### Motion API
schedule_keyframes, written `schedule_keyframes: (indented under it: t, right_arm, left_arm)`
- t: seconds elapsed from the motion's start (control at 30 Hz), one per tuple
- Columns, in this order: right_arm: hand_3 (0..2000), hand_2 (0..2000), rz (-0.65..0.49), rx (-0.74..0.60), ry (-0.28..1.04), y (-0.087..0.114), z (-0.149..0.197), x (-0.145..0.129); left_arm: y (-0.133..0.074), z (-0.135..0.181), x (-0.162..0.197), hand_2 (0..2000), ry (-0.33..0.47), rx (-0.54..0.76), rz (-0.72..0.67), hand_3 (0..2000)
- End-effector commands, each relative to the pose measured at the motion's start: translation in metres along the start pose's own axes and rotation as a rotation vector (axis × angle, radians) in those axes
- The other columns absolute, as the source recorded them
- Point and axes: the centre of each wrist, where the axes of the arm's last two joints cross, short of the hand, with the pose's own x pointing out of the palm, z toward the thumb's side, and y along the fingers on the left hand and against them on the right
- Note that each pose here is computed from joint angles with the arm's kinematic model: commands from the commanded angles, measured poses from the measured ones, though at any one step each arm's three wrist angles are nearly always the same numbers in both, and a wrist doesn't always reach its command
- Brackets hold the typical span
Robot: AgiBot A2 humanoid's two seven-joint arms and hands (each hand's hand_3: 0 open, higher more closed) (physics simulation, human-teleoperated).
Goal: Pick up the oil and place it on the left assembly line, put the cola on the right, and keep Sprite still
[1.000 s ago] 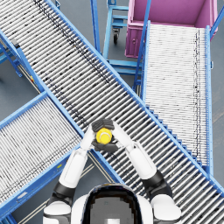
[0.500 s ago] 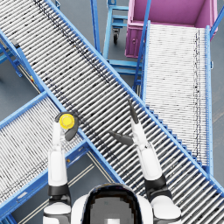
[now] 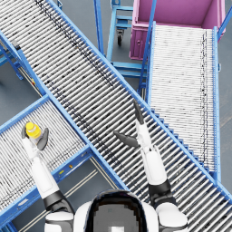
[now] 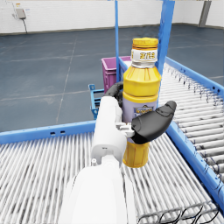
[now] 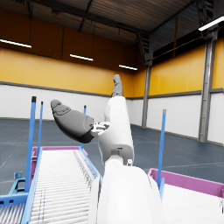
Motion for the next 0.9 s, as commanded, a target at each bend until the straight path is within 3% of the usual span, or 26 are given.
schedule_keyframes:
  t: [0.03,0.23,0.33,0.67,0.7,0.9]
  right_arm:
    - [0,0,-0.006,-0.013,-0.003,-0.005,0.002,-0.001]
    - [0,0,-0.043,-0.032,-0.002,-0.002,0.008,-0.009]
    - [0,0,-0.057,-0.04,-0.003,-0.003,0.01,-0.012]
    - [0,0,-0.075,-0.025,-0.004,-0.001,0.006,-0.015]
    - [0,0,-0.253,-0.077,0.033,-0.012,0.018,-0.066]
    - [0,0,-0.323,-0.095,0.053,-0.014,0.023,-0.088]
  left_arm:
    - [0.017,0.015,-0.037,0,-0.009,0.044,0.13,40]
    - [0.048,0.062,-0.067,0,0.008,0.173,0.209,0]
    - [0.05,0.086,-0.066,0,0.024,0.254,0.202,0]
    - [0.038,0.127,0.014,0,0.105,0.428,-0.082,0]
    - [0.038,0.127,0.02,0,0.104,0.429,-0.1,0]
    - [0.026,0.137,0.046,0,0.112,0.485,-0.194,0]
